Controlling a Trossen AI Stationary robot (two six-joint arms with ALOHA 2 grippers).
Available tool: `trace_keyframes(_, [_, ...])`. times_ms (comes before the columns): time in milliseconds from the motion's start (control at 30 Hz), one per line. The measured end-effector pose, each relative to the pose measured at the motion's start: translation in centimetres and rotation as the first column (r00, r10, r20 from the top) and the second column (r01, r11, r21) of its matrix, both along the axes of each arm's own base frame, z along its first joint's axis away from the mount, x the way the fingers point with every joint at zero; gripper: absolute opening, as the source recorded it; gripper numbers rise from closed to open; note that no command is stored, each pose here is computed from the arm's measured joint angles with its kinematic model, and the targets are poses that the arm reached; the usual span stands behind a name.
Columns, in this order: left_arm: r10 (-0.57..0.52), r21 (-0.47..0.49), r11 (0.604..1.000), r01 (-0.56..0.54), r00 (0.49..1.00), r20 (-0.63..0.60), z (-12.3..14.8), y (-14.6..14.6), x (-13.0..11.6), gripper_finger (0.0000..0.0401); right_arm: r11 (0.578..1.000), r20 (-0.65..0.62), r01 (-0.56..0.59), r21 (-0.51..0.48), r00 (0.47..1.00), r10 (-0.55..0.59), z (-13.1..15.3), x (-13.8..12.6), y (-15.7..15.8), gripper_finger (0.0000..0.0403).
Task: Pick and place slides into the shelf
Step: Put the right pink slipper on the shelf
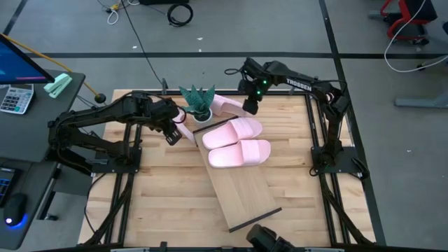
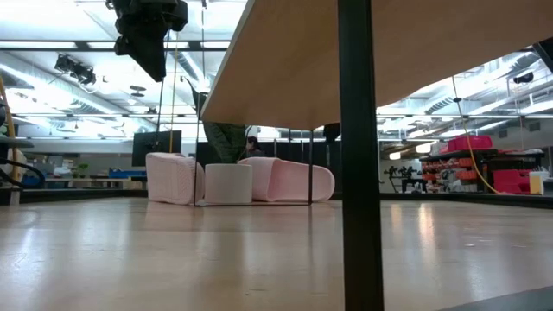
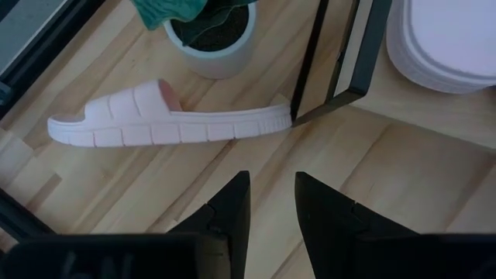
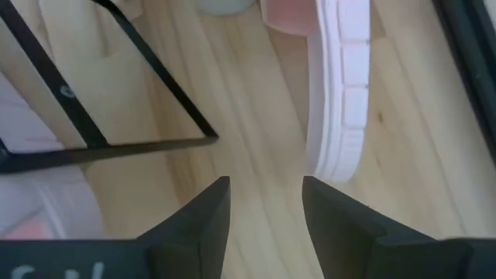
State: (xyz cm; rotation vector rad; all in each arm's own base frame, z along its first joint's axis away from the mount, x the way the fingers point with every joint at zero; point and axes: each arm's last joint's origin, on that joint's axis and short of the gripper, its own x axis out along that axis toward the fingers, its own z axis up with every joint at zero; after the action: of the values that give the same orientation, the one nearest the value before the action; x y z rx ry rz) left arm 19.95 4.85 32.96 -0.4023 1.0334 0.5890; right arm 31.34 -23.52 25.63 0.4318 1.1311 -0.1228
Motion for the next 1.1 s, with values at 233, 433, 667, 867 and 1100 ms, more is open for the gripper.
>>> trace_keyframes(233, [0.006, 0.005, 1.000, -0.007, 0.999, 0.037, 0.2, 0.1, 0.3, 0.0107, 1.000, 0.019, 0.018, -0.019, 1.000, -0.018, -0.7, 0.4, 0.0, 0.0167])
trace_keyframes(433, [0.008, 0.005, 1.000, -0.008, 0.999, 0.042, 0.2, 0.1, 0.3, 0.0107, 0.999, -0.014, 0.047, -0.017, 0.999, -0.048, -2.6, 0.4, 0.4, 0.0167])
trace_keyframes(667, [0.008, 0.005, 1.000, -0.008, 0.999, 0.042, 0.2, 0.1, 0.3, 0.0107, 0.993, -0.011, 0.084, -0.083, 0.996, -0.086, -3.1, 0.6, 0.2, 0.0168])
trace_keyframes(867, [0.008, 0.005, 1.000, -0.008, 0.999, 0.042, 0.2, 0.1, 0.3, 0.0107, 0.985, 0.005, 0.113, -0.128, 0.994, -0.114, -3.3, 1.2, 0.3, 0.0174])
trace_keyframes(1100, [0.007, 0.005, 1.000, -0.007, 0.999, 0.042, 0.2, 0.1, 0.3, 0.0107, 0.986, 0.045, 0.115, -0.118, 0.993, -0.110, -3.1, 1.9, 0.8, 0.0209])
